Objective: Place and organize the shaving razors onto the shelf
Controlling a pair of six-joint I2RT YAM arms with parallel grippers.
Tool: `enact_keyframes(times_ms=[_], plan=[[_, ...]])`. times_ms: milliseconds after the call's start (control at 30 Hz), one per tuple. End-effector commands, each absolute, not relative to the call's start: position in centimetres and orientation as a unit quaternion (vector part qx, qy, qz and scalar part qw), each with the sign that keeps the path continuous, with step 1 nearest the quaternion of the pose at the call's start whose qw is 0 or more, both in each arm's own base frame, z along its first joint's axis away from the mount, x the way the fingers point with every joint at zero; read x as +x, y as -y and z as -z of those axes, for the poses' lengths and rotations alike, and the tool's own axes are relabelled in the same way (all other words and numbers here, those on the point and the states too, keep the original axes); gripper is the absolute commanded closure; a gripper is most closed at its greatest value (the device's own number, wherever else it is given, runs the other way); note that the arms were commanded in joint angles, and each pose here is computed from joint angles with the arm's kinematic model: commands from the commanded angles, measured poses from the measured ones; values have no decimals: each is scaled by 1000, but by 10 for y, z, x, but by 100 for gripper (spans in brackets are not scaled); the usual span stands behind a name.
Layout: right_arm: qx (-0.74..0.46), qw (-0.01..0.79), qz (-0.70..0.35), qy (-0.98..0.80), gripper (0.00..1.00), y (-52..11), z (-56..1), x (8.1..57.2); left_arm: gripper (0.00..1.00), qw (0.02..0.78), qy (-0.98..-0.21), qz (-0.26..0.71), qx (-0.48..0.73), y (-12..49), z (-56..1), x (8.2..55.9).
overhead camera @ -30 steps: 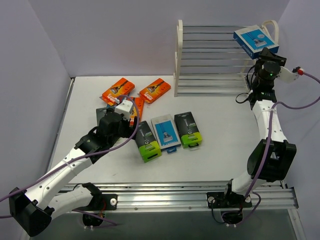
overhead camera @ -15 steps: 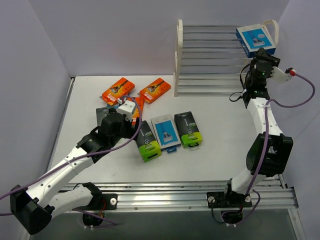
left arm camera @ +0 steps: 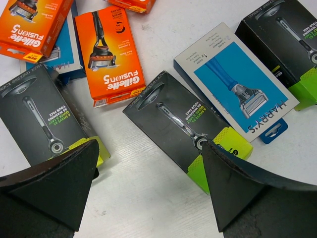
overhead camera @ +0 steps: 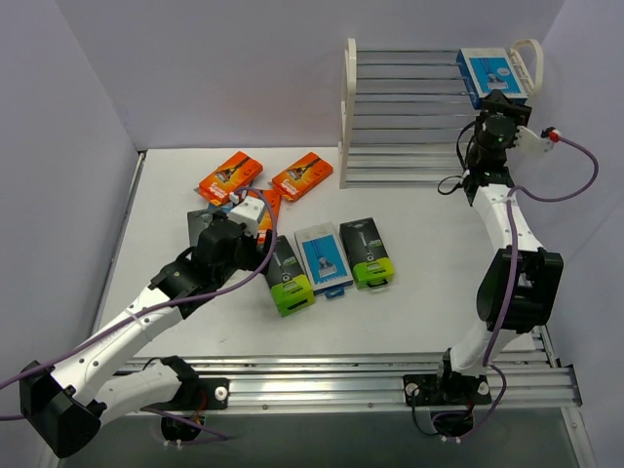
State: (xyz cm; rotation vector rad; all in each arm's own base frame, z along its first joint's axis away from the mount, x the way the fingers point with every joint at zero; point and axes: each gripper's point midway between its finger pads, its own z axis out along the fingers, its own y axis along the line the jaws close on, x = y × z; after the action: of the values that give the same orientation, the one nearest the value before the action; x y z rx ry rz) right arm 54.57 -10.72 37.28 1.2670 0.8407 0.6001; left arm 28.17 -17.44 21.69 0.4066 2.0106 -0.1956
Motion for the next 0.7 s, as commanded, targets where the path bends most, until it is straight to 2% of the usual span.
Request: enact_keyframes(times_ms=[0, 100, 200, 400, 667], plan=[[541, 716, -287, -335, 47, 106, -423, 540, 6, 534, -825, 90, 162, 177, -233, 285], [536, 717, -287, -340, 44, 106, -424, 541, 6, 536, -824, 88, 162, 176, -233, 285], [528, 720, -288, -348, 33, 102, -426, 539, 6, 535, -824, 89, 164, 177, -234, 284], [515, 724, -281, -363, 19, 104, -436, 536, 6, 536, -824, 81, 164, 173, -235, 285], [504, 713, -273, -403, 15, 106, -439, 536, 6, 525, -829, 83, 173, 176, -233, 284]])
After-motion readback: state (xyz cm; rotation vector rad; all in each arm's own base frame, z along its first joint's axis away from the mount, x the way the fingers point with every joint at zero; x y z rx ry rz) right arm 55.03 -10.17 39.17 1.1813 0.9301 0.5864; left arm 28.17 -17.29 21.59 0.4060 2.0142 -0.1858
